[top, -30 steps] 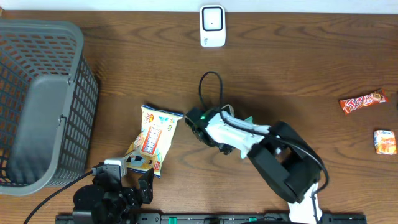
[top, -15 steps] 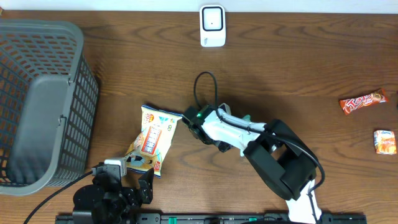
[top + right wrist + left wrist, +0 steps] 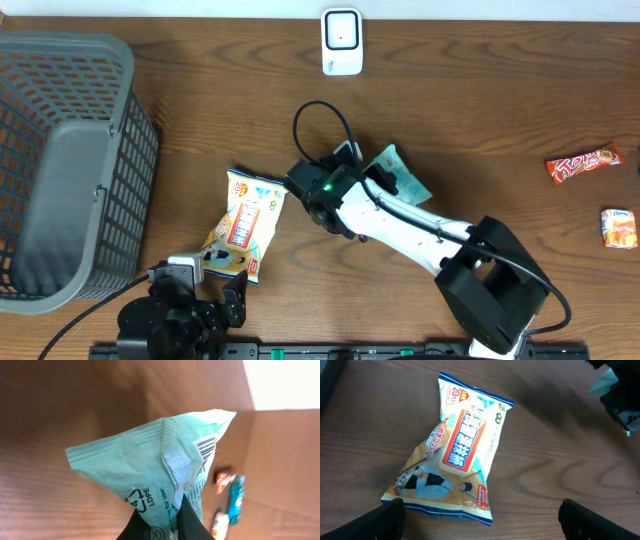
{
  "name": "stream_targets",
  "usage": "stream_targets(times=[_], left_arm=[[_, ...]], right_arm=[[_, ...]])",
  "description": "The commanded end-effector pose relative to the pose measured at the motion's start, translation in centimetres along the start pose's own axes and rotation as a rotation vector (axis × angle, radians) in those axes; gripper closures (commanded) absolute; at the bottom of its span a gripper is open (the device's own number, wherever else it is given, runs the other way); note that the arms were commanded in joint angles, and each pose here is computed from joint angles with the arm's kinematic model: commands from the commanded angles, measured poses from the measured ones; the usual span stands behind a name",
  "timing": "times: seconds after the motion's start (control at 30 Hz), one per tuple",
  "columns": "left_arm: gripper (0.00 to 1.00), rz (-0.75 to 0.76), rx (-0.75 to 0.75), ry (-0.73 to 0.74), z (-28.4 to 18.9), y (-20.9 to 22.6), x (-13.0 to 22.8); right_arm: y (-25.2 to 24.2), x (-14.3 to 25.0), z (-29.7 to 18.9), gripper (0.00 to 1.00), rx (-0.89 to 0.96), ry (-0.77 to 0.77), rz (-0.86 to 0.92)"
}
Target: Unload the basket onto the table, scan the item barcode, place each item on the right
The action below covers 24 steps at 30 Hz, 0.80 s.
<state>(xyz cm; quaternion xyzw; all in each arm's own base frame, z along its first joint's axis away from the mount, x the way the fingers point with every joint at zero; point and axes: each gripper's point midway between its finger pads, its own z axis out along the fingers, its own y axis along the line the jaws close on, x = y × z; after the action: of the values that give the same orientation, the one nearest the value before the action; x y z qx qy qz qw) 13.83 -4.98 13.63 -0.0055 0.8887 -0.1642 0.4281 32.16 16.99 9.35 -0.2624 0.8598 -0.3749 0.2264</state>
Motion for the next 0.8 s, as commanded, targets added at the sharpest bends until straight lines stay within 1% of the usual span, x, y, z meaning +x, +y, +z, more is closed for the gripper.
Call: stream_targets(times=[0.0, 0.03, 0.13, 0.2, 0.27, 0.4, 0.53, 0.67, 0.77], left_arm=[[0.02, -0.003, 0.014, -0.01, -0.2, -0.3, -0.2], [0.02, -0.003, 0.014, -0.01, -0.2, -0.3, -0.2], [0.02, -0.003, 0.014, -0.01, -0.2, -0.3, -0.2], [0.02, -0.003, 0.014, -0.01, -0.2, -0.3, -0.2], [0.02, -0.003, 0.014, -0.01, -0.2, -0.3, -0.2], [0.02, -0.003, 0.014, -0.01, -0.2, -0.3, -0.2], [0.02, -0.003, 0.014, -0.01, -0.2, -0.3, -0.2], [0.02, -0.003, 0.014, -0.01, -0.2, -0.3, -0.2], [0.02, -0.003, 0.014, -0.01, -0.2, -0.3, -0.2]], right_arm=[[-2.0, -2.1, -2.0, 0.99, 0.081, -0.098, -0.115], [-1.7, -2.6, -2.5, 0.99, 0.06, -0.122, -0.158], [-0.5, -3.4, -3.9, 0.99, -0.048, -0.173, -0.204], [0.6, -3.9, -5.2, 0.99, -0.182, -0.216, -0.212], [1.3, -5.1, -7.3, 0.99, -0.36, -0.295, -0.198], [0.3, -7.1, -11.0, 0.99, -0.601, -0.449, -0.16], [-0.1, -8.1, -14.4, 0.99, -0.86, -0.621, -0.202], [-1.0, -9.3, -14.3, 0.99, -1.026, -0.724, -0.189], [-2.7, -10.9, -13.8, 0.99, -1.123, -0.818, -0.123]])
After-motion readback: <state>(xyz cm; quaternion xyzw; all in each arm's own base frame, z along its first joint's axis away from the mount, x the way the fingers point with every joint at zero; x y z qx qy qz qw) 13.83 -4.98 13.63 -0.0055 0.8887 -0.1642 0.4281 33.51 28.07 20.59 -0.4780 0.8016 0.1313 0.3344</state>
